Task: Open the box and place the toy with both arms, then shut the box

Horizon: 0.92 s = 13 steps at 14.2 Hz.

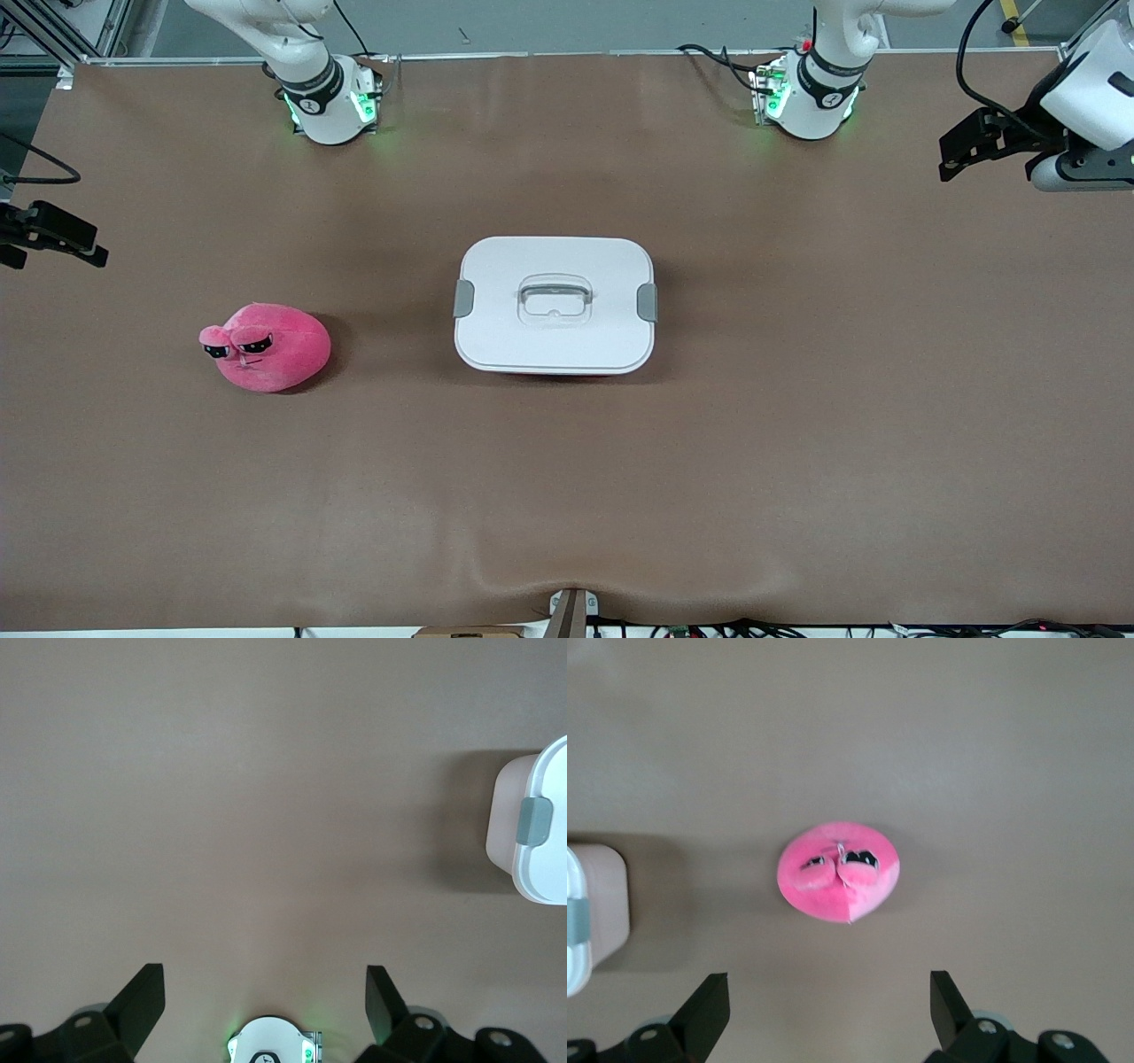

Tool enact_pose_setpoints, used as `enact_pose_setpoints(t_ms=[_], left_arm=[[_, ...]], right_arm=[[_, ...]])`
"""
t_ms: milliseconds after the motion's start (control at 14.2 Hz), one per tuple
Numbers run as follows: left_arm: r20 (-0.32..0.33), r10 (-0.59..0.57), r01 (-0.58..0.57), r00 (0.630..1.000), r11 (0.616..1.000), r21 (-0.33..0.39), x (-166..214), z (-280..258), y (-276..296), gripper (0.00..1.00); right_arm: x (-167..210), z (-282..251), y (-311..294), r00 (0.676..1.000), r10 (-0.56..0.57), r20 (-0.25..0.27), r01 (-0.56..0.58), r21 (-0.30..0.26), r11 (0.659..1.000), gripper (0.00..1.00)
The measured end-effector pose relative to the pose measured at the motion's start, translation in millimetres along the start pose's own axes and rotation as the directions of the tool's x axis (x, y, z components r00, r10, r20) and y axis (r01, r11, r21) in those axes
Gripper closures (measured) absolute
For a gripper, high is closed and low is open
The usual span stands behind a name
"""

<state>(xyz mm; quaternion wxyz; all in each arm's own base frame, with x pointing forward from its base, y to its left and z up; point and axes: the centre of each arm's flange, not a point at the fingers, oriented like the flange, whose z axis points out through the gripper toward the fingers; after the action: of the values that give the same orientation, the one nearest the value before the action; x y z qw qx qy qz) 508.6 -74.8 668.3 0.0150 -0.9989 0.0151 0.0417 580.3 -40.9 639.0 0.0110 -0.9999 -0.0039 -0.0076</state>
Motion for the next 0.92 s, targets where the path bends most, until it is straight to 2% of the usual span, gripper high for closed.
enact_pose_setpoints(t_ms=[564,917], left_arm=[[-0.008,-0.015,0.015,1.0,1.0,-0.003,-0.1,-3.8,-7.8,0.0],[-0.026,-0.017,0.017,1.0,1.0,-0.005,-0.9,-11.5,-8.5,0.0]], right_arm=[[-0.1,3.8,-0.5,1.0,0.006,0.008,-0.006,0.007,1.0,0.0],[6.2,37.2,-9.4,1.0,-0.01,0.021,0.01,0.009,1.0,0.0]])
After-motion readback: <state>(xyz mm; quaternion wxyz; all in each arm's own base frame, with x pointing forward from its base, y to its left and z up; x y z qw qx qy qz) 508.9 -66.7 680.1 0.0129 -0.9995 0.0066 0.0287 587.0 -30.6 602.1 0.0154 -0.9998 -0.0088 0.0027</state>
